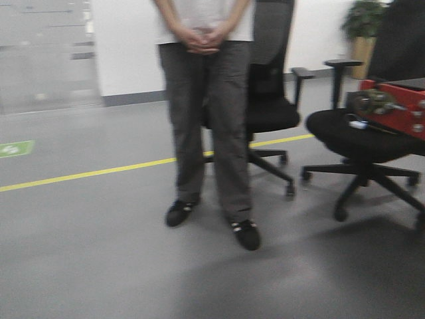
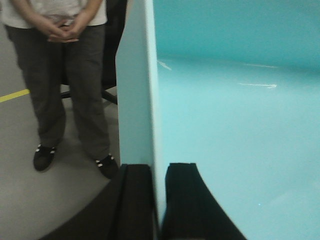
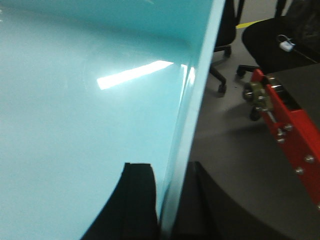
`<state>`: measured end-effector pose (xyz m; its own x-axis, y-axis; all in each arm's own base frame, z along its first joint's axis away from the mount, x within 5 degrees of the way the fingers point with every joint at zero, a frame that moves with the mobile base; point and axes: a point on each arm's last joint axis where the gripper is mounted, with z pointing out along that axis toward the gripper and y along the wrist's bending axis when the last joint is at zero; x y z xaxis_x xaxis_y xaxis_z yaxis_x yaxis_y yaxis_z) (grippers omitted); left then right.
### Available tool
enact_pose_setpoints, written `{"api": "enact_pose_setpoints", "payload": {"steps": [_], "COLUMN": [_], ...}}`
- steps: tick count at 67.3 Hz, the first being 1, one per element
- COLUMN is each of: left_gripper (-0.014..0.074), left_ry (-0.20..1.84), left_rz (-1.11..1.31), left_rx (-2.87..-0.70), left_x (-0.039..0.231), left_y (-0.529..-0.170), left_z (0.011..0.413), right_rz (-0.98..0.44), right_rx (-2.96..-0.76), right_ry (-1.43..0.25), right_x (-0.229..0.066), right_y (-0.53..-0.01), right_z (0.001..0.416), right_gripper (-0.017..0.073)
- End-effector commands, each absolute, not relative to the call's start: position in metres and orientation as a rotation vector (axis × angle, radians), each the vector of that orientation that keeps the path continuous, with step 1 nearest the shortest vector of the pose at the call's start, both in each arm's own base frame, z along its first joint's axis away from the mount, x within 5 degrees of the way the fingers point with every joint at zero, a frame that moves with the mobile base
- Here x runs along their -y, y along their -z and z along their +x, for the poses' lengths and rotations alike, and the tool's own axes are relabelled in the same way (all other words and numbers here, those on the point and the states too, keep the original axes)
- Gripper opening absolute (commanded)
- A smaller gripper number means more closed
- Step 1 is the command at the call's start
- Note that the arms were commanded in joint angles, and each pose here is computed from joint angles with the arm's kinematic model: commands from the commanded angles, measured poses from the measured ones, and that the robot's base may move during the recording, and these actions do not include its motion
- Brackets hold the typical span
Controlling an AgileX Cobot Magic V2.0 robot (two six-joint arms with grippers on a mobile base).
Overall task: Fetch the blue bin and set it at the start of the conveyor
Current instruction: 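Hold the bin with both grippers while the base drives to the red table, then carry the bin over the grey felt tabletop with both grippers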
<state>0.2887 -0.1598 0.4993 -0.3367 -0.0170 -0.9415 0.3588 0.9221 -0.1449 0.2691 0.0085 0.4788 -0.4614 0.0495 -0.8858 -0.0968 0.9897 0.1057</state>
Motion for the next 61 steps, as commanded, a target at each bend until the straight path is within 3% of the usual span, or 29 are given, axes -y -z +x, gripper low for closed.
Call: {"api": "enact_pose_setpoints", "payload": {"steps": [1, 61], "left_gripper": [-0.0111, -0.0111], "left_ry": [0.487, 0.487], "left_rz": [0.231, 0.231], "left_rx": [-1.796, -1.796], "left_x": [0.1625, 0.1625], "left_y": [-0.5144, -0.5144], "left_z": [0.2816, 0.2816], "right_rz": [-0.051, -0.050], "right_rx": [-1.983, -1.978], "right_ry": [-0.168, -0.167], "right_x": [-0.0099, -0.0098], "right_y": [-0.4863, -0.4868], "right_z": [0.2687, 0.2687], "right_gripper": [-0.0151, -0.0151]}}
